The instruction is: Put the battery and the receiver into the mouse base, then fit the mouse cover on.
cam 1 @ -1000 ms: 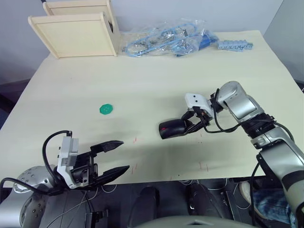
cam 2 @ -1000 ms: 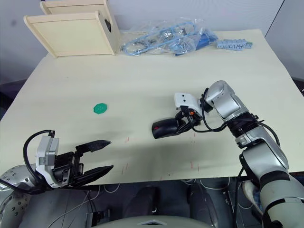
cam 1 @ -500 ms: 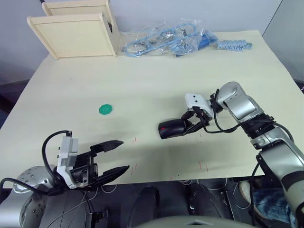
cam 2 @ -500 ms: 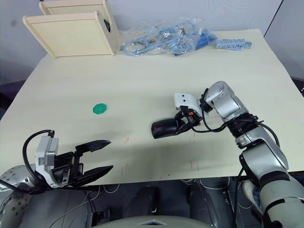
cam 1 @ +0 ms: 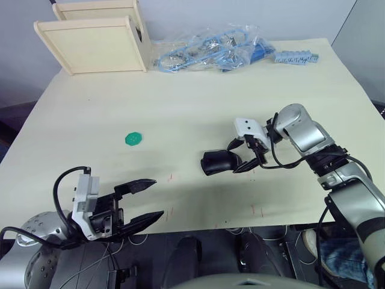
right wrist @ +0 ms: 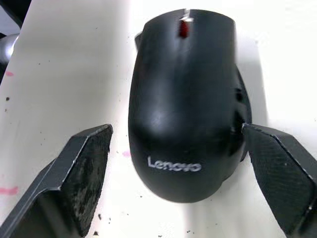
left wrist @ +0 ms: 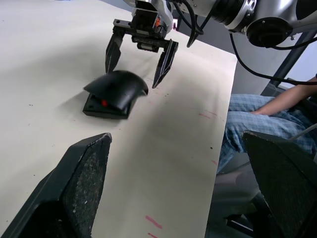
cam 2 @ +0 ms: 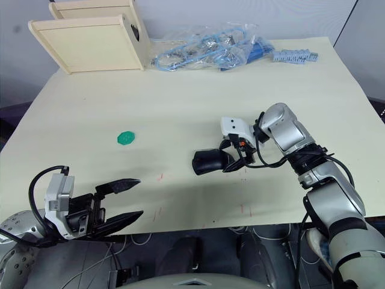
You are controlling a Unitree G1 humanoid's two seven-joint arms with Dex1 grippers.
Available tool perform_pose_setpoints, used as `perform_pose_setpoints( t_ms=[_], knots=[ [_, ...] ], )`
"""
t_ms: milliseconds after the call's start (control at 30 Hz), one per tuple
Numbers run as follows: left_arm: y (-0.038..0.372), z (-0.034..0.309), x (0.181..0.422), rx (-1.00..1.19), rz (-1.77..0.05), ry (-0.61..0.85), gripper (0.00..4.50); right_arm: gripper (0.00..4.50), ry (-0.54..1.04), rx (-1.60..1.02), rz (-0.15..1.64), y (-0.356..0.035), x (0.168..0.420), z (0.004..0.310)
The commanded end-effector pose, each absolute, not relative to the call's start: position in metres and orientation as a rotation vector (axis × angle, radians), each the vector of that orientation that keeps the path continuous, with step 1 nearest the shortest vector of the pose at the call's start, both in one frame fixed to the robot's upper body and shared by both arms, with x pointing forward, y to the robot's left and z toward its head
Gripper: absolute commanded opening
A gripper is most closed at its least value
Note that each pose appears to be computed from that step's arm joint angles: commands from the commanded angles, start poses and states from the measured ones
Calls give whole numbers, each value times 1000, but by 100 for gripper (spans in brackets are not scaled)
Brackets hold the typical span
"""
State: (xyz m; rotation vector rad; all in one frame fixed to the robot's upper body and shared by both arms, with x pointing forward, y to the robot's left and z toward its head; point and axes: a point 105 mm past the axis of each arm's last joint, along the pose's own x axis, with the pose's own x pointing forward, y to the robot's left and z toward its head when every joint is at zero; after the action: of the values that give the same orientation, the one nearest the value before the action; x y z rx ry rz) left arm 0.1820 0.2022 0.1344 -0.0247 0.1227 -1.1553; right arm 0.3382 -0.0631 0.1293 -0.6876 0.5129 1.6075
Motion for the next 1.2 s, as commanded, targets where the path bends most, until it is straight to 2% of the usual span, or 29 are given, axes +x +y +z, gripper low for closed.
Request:
perform_pose_setpoints(
  t_ms=[33,533,867,1033,1200],
  knots=[
    [202,144,180,0,-1160,91,450,448,477,-685,1614,-61,336,136],
    [204,144,182,5,-1159,90,450,448,391,-664,1629,-63,327,149],
    [205,145,182,7,-1157,90,450,448,152,-659,1481,-77,317,161],
    [206,146,187,10,-1165,89,450,448,35,-539,1425,-75,306,163],
    [201,148,193,17,-1181,72,450,448,21,-466,1381,-79,303,151]
  ],
)
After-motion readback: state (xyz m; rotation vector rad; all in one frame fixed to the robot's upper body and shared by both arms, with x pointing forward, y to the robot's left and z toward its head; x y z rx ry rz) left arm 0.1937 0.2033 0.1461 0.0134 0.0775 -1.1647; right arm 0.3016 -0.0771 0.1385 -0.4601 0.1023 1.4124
